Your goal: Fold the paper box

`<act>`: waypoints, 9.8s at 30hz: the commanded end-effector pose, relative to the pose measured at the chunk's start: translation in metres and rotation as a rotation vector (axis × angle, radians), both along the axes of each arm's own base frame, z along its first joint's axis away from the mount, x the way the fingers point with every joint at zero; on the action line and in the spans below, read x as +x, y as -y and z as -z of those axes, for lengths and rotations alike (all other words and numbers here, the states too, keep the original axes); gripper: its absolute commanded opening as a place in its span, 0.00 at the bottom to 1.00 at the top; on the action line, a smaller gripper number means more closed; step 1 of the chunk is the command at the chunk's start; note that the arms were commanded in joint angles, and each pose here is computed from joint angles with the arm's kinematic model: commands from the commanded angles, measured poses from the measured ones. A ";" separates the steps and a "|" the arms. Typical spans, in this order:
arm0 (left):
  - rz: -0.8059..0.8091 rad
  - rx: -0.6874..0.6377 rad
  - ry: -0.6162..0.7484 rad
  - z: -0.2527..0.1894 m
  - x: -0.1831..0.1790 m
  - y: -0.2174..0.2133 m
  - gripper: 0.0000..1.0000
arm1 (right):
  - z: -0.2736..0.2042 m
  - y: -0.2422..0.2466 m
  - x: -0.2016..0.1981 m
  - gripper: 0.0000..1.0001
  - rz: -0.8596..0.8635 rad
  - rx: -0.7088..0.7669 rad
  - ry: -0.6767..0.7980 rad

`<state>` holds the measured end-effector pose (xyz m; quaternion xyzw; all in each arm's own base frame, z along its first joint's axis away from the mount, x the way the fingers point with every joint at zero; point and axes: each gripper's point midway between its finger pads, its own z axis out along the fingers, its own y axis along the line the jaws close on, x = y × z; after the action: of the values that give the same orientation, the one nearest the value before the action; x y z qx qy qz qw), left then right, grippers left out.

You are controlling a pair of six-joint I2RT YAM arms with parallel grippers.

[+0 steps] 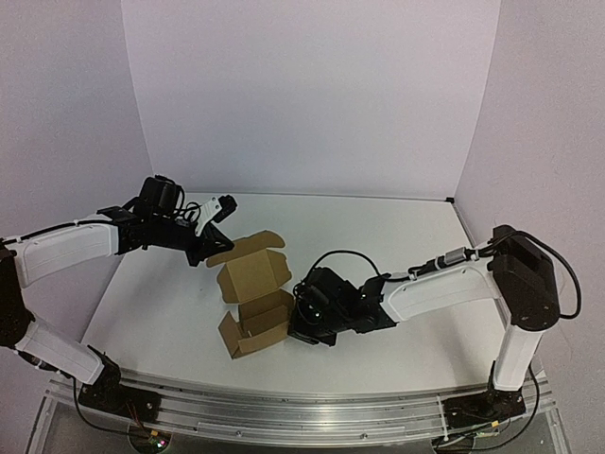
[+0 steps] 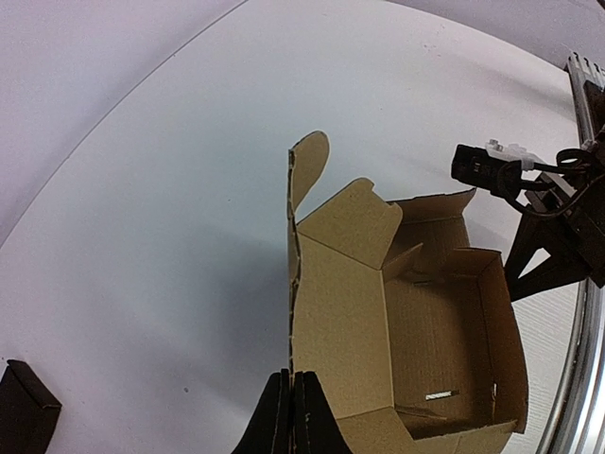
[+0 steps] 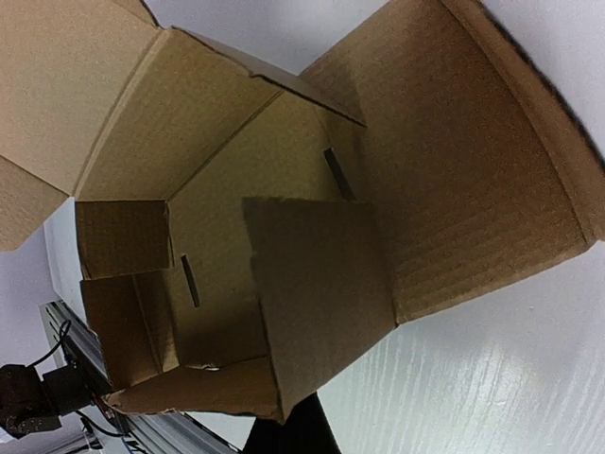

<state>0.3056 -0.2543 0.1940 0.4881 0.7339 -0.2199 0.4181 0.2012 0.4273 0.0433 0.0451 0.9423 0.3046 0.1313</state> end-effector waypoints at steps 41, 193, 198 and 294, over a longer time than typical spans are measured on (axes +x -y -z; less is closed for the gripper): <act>-0.002 0.012 0.094 -0.009 -0.014 -0.005 0.00 | -0.084 0.091 0.047 0.29 -0.067 -0.002 0.153; 0.580 0.298 0.172 0.131 -0.190 0.105 0.24 | 0.010 0.051 -0.007 0.01 0.080 -0.544 0.076; 0.508 0.295 0.160 0.127 -0.179 0.109 0.03 | 0.014 0.049 -0.018 0.03 0.042 -0.534 0.032; 0.348 0.137 0.024 0.116 -0.147 0.106 0.00 | -0.011 0.037 0.079 0.10 0.139 0.190 0.008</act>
<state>0.1340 -0.3432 0.0509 0.6801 0.6256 -0.2237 0.3099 0.2961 0.3864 0.0387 0.1225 0.9084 0.3745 0.1395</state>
